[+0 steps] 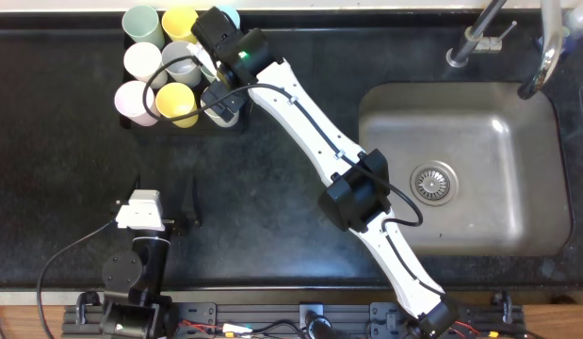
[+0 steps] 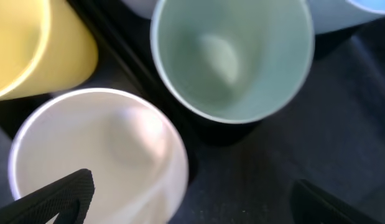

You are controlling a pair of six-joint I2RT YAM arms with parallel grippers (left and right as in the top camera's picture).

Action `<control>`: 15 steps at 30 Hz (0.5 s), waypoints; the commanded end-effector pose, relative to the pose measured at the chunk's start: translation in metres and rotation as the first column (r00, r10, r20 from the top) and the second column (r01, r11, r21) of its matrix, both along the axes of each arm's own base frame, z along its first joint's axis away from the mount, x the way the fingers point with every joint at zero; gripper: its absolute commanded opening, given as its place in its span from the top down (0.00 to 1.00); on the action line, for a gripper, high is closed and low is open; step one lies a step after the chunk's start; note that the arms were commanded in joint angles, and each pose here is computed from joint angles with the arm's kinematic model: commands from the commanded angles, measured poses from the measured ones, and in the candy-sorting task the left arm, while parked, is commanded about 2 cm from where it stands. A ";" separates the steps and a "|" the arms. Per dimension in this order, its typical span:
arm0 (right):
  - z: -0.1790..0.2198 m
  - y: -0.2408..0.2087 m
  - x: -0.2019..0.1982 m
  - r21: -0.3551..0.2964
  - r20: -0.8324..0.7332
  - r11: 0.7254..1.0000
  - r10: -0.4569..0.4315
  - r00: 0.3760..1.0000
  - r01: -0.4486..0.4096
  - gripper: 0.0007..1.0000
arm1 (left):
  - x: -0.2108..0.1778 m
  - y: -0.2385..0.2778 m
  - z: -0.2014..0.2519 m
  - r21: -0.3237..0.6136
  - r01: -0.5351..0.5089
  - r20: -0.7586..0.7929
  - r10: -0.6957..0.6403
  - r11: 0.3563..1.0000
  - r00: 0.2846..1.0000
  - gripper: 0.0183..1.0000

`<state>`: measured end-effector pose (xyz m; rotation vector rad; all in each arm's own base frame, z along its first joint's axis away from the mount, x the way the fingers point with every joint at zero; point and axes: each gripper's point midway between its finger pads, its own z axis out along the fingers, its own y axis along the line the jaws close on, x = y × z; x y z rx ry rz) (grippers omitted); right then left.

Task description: Store Cups

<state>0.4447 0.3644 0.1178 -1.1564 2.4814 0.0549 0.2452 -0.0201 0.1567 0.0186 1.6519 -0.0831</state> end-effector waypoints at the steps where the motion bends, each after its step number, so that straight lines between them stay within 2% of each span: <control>1: 0.028 -0.016 0.020 -0.003 0.108 0.993 -0.117 0.987 0.118 0.00 | 0.000 -0.002 0.001 0.020 0.012 0.008 -0.012 1.000 1.000 0.00; 5: 0.088 -0.038 0.028 0.084 0.176 0.976 -0.215 0.961 0.203 0.00 | 0.000 -0.002 0.001 0.020 0.012 0.008 -0.012 1.000 1.000 0.00; 7: 0.123 -0.060 0.027 0.137 0.189 0.957 -0.278 0.942 0.255 0.00 | 0.000 -0.002 0.001 0.020 0.012 0.008 -0.012 1.000 1.000 0.00; 9: 0.153 -0.094 0.025 0.168 0.193 0.933 -0.348 0.918 0.318 0.00 | 0.000 -0.002 0.001 0.020 0.012 0.008 -0.012 1.000 1.000 0.00; 12: 0.185 -0.159 0.021 0.170 0.192 0.894 -0.442 0.876 0.414 0.00 | 0.000 -0.002 0.001 0.020 0.012 0.008 -0.012 1.000 1.000 0.00; 15: 0.210 -0.230 0.015 0.168 0.196 0.831 -0.556 0.808 0.531 0.00 | 0.000 -0.002 0.001 0.020 0.012 0.008 -0.012 1.000 1.000 0.00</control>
